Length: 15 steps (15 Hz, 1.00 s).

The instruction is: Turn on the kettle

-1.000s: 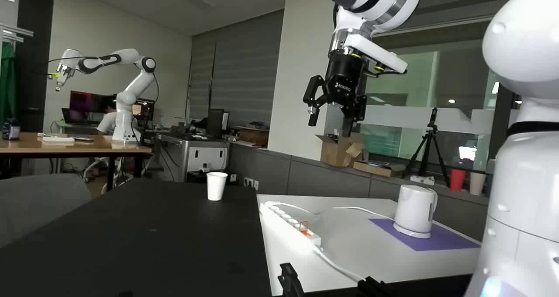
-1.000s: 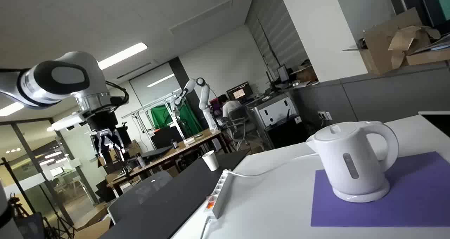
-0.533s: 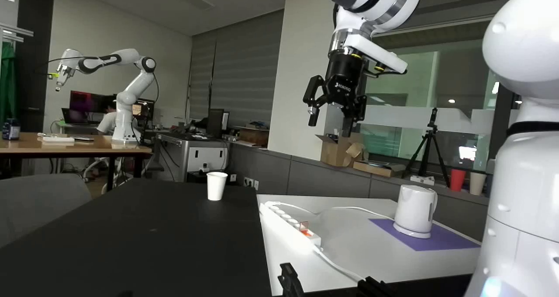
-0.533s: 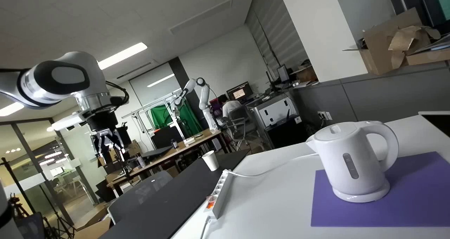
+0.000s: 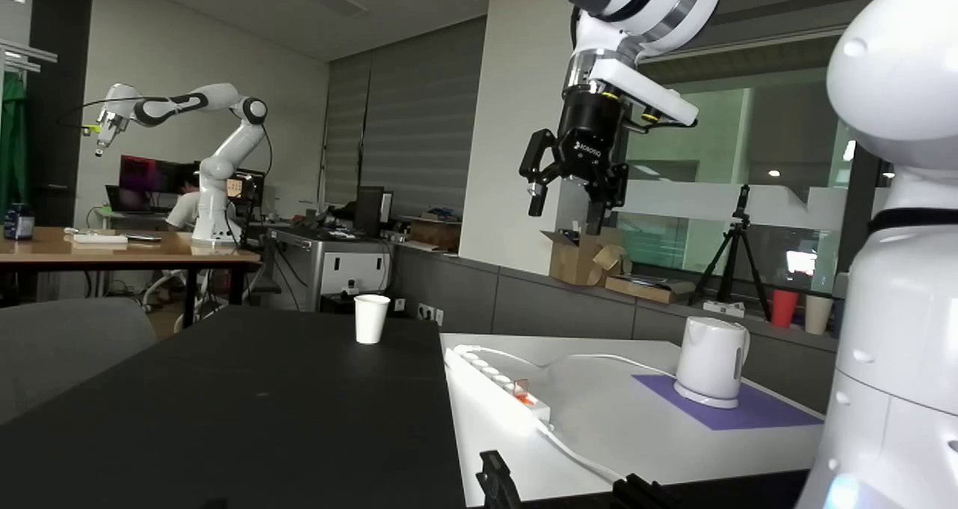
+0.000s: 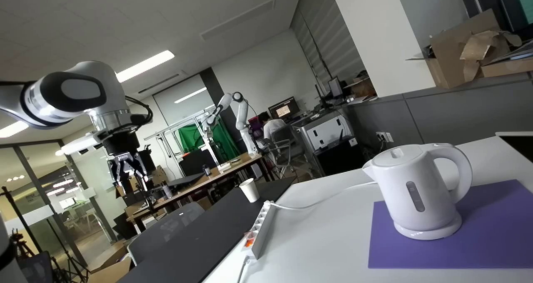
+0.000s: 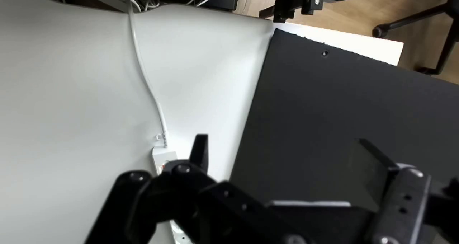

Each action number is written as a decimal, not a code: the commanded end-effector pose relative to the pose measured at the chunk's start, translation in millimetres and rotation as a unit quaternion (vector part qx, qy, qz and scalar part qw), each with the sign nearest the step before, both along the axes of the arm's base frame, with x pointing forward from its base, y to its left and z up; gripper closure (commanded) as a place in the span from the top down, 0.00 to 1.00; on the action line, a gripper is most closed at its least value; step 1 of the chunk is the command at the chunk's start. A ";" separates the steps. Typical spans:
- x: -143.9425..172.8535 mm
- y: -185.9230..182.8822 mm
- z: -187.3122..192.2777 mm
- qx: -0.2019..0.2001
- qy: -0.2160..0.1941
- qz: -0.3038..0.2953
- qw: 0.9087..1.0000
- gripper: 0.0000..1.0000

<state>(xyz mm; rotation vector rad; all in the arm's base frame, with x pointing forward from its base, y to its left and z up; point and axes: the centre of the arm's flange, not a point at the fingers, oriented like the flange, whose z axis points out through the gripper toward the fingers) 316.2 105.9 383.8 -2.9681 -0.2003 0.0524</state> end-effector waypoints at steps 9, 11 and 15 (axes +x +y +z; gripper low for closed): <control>37.7 -48.2 12.1 -0.020 -0.056 -0.053 0.997 1.00; 54.7 -79.3 15.1 -0.028 -0.074 -0.085 0.993 1.00; 86.5 -148.8 14.2 -0.051 -0.094 -0.157 0.982 1.00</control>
